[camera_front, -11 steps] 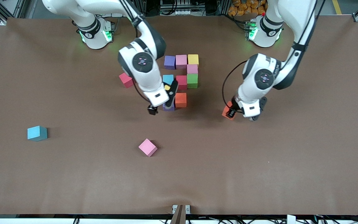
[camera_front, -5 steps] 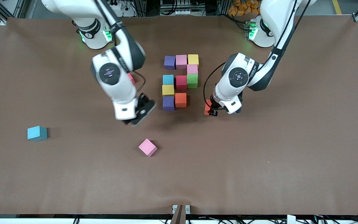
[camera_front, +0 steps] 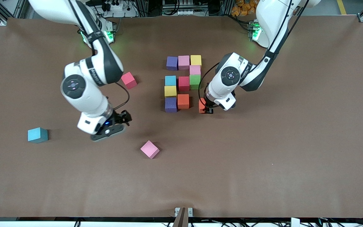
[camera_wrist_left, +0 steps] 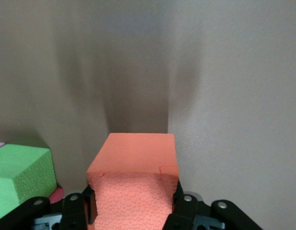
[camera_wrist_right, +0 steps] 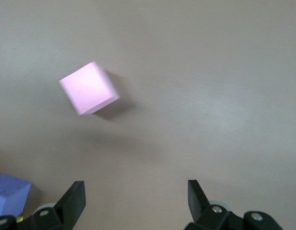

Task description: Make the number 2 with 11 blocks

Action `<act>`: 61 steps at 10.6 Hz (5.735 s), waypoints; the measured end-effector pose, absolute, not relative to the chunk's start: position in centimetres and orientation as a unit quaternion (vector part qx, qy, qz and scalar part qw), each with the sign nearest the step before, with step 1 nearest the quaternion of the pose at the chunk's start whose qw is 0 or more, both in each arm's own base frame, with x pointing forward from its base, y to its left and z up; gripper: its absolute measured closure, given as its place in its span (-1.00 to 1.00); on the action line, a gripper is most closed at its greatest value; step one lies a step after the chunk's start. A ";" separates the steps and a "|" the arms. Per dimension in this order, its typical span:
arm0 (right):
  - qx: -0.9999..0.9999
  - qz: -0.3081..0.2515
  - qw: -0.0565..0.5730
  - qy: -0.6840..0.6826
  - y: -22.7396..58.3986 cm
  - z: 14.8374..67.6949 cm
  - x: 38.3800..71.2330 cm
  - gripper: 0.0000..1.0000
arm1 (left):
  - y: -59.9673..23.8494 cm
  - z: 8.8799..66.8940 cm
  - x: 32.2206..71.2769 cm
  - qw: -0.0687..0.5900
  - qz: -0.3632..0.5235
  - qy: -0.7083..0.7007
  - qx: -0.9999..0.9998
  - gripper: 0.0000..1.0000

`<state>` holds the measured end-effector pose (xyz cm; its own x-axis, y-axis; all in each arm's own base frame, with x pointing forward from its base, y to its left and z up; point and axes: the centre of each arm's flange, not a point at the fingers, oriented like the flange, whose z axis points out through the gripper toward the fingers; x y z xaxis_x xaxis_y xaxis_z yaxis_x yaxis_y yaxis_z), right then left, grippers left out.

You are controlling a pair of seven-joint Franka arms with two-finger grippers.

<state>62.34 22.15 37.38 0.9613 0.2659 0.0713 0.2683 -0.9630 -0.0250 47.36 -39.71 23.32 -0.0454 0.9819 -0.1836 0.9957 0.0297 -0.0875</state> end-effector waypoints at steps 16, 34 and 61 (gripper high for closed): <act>-0.999 0.035 -0.020 -0.020 10.1 44.8 66.3 -0.89 | -43.5 20.3 44.5 0.048 -0.086 0.702 0.706 -0.13; -0.998 -0.042 0.005 0.053 -0.1 57.4 61.9 -1.00 | -45.0 19.1 44.2 0.047 -0.085 0.688 0.719 -0.58; -0.993 -0.039 0.006 0.108 -5.5 62.9 57.6 -1.00 | -34.3 41.5 51.1 0.041 0.037 0.362 0.931 -1.00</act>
